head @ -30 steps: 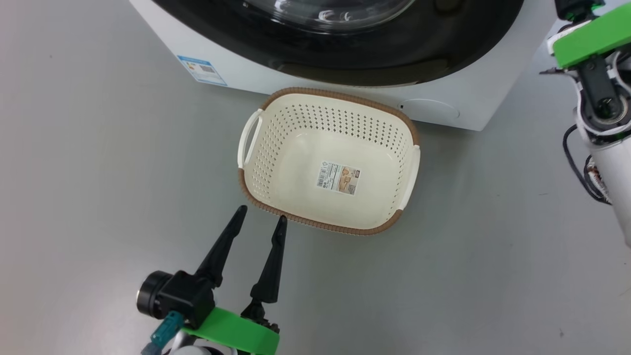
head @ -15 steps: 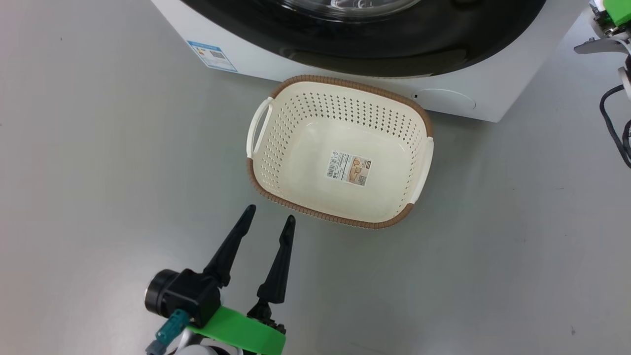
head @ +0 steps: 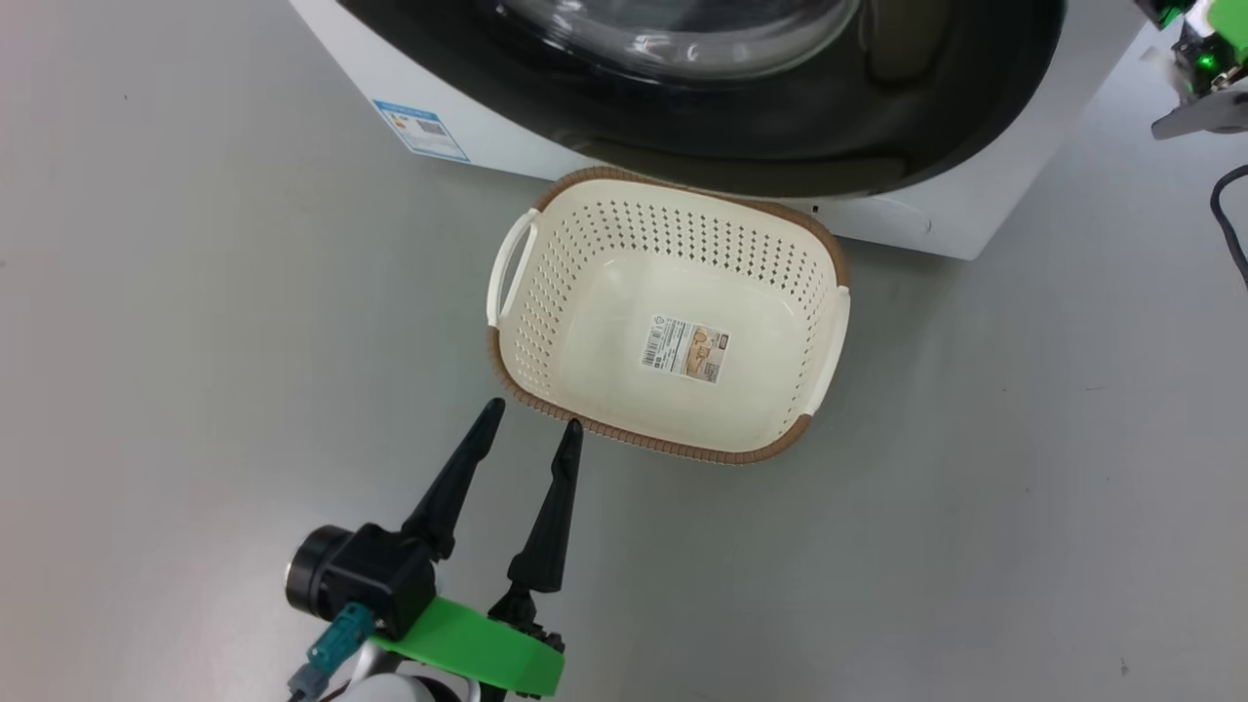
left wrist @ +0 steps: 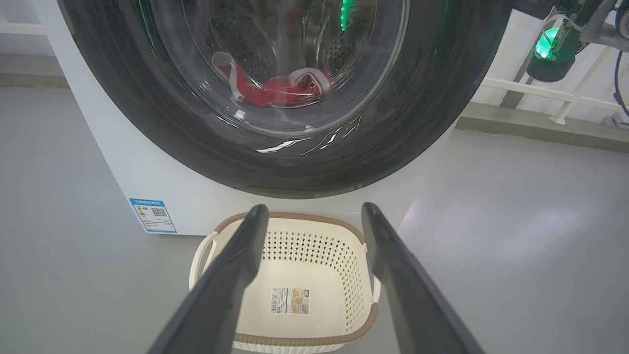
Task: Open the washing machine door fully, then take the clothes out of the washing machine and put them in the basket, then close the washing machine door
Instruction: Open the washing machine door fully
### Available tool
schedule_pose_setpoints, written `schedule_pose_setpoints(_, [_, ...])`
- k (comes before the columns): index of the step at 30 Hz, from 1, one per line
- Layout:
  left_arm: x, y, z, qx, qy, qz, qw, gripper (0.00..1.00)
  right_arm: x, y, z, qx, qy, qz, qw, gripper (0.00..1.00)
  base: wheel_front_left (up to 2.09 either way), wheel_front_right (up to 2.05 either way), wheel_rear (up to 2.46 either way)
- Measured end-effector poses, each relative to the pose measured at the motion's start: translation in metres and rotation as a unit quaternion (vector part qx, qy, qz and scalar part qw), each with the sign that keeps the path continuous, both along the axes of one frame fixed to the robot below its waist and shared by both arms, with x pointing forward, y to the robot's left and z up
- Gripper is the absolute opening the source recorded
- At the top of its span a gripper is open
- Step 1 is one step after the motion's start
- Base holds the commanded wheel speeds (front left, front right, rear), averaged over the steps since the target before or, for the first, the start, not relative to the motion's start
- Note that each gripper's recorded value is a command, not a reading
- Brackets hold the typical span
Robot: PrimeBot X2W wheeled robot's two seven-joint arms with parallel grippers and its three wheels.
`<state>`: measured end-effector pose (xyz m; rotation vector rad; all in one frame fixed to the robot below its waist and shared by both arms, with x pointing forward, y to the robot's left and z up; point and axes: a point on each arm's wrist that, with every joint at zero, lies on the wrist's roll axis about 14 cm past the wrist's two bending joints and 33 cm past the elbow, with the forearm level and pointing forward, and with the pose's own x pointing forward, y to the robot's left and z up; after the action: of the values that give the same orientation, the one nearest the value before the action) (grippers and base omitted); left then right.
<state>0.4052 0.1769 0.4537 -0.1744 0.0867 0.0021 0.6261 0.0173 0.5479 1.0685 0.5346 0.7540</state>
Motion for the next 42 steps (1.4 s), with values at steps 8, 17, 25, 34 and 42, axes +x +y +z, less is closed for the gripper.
schedule_pose_setpoints(8, [-0.002, -0.001, 0.007, -0.001, -0.009, -0.002, 1.0, 1.0, -0.022, 0.011, 0.0, 0.01, 0.021, 0.043, 0.999, 0.0, 0.0, 0.0, 0.0])
schedule_pose_setpoints(17, [-0.011, 0.0, 0.018, -0.01, -0.023, 0.005, 1.0, 1.0, -0.057, 0.019, 0.0, 0.007, 0.035, 0.086, 0.996, 0.0, 0.0, 0.0, 0.0])
schedule_pose_setpoints(25, [-0.021, 0.001, 0.025, -0.012, -0.032, 0.008, 0.999, 1.0, -0.092, 0.037, 0.0, 0.0, 0.04, 0.134, 0.99, 0.0, 0.0, 0.0, 0.0])
schedule_pose_setpoints(34, [-0.031, 0.006, 0.027, -0.011, -0.033, 0.017, 0.999, 1.0, -0.12, 0.056, -0.003, 0.004, 0.047, 0.174, 0.984, 0.0, 0.0, 0.0, 0.0])
schedule_pose_setpoints(42, [-0.04, 0.012, 0.03, -0.006, -0.036, 0.028, 0.999, 1.0, -0.149, 0.071, -0.008, 0.007, 0.059, 0.212, 0.975, 0.0, 0.0, 0.0, 0.0])
